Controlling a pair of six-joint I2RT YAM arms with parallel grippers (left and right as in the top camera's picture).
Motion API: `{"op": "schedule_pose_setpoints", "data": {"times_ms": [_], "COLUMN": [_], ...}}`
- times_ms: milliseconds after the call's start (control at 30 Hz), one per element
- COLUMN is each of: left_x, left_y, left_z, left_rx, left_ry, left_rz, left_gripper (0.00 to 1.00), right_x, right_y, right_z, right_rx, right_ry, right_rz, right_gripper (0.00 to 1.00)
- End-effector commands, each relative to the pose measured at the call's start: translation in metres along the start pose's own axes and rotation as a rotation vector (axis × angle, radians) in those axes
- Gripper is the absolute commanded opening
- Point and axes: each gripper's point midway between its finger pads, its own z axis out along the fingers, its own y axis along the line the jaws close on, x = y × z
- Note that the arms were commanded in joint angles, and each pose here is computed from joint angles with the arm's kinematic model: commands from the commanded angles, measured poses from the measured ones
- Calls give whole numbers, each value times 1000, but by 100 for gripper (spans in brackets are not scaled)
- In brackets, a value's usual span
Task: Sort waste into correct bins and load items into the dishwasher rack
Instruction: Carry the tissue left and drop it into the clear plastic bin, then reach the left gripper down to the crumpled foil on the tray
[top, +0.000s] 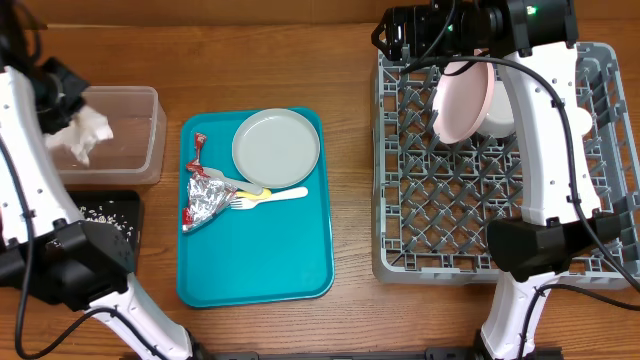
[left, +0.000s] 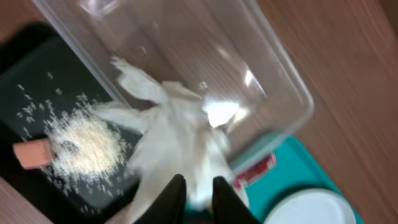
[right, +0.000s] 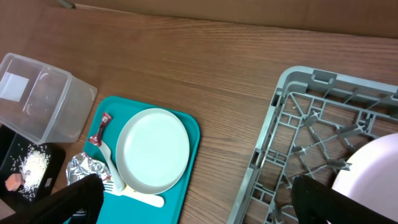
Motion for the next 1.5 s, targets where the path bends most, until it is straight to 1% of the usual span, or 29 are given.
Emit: {"op": "schedule_pose_setpoints", "data": {"times_ms": [0, 67, 100, 133, 167, 200, 233, 400, 433, 500, 600, 667, 700, 767, 867, 900, 933, 1000, 1100, 1133, 1167, 1300, 1367, 1433, 1467], "left_x": [-30, -42, -46, -47, -47, -44, -42, -15, -10, 0, 18, 31, 36, 50, 75, 96, 103, 116, 125, 127, 130, 145, 158, 167, 171], "left_y": [26, 30, 31, 32, 31, 30, 28, 11, 6, -8, -27, -34, -39, -54, -75, -90, -94, -97, -90, -89, -88, -93, -81, -71, -67], "left_z": [5, 4, 4, 4, 4, 4, 5, 5, 5, 3, -1, -2, -2, -4, -7, -9, -10, -10, -11, -11, -12, -7, 10, 22, 29], "left_rx": [-66, -55, -52, -51, -46, -34, -24, 82, 112, 178, 246, 238, 237, 243, 240, 228, 214, 137, -17, -47, -67, -90, -174, -230, -252], "left_ry": [-94, -128, -138, -144, -141, -127, -114, 17, 41, 85, 142, 168, 175, 190, 219, 236, 238, 222, 177, 164, 156, 181, 221, 250, 262], "left_rz": [-40, -47, -50, -53, -54, -53, -52, -34, -16, 30, 96, 129, 158, 235, 312, 374, 400, 433, 332, 291, 252, 100, -26, -75, -84], "left_gripper": [20, 22, 27, 40, 65, 97, 100, 100, 96, 86, 79, 70, 64, 59, 58, 59, 58, 55, 57, 57, 62, 72, 76, 80, 80], "right_x": [-3, -3, -3, -3, -3, -3, -3, -3, -3, -3, -3, -3, -3, -3, -3, -3, -3, -3, -3, -3, -3, -3, -3, -3, -3], "right_y": [1, 1, 1, 1, 1, 1, 1, 1, 1, 1, 1, 1, 1, 1, 1, 1, 1, 1, 1, 1, 1, 1, 1, 1, 1], "right_z": [-7, -7, -7, -7, -7, -7, -7, -7, -7, -7, -7, -7, -7, -7, -7, -7, -7, -7, -7, -7, -7, -7, -7, -7, -7], "right_rx": [8, 8, 8, 8, 8, 8, 8, 8, 8, 8, 8, 8, 8, 8, 8, 8, 8, 8, 8, 8, 8, 8, 8, 8, 8], "right_ry": [-18, -18, -18, -18, -18, -18, -18, -18, -18, -18, -18, -18, -18, -18, -18, -18, -18, -18, -18, -18, -18, -18, -18, -18, -18], "right_rz": [-10, -10, -10, -10, -10, -10, -10, -10, -10, -10, -10, -10, -10, -10, -10, -10, -10, -10, -10, -10, -10, -10, -10, -10, -10], "right_gripper": [100, 100, 100, 100, 100, 100, 100, 100, 100, 100, 100, 100, 100, 100, 100, 100, 100, 100, 100, 100, 100, 100, 100, 100, 100]}}
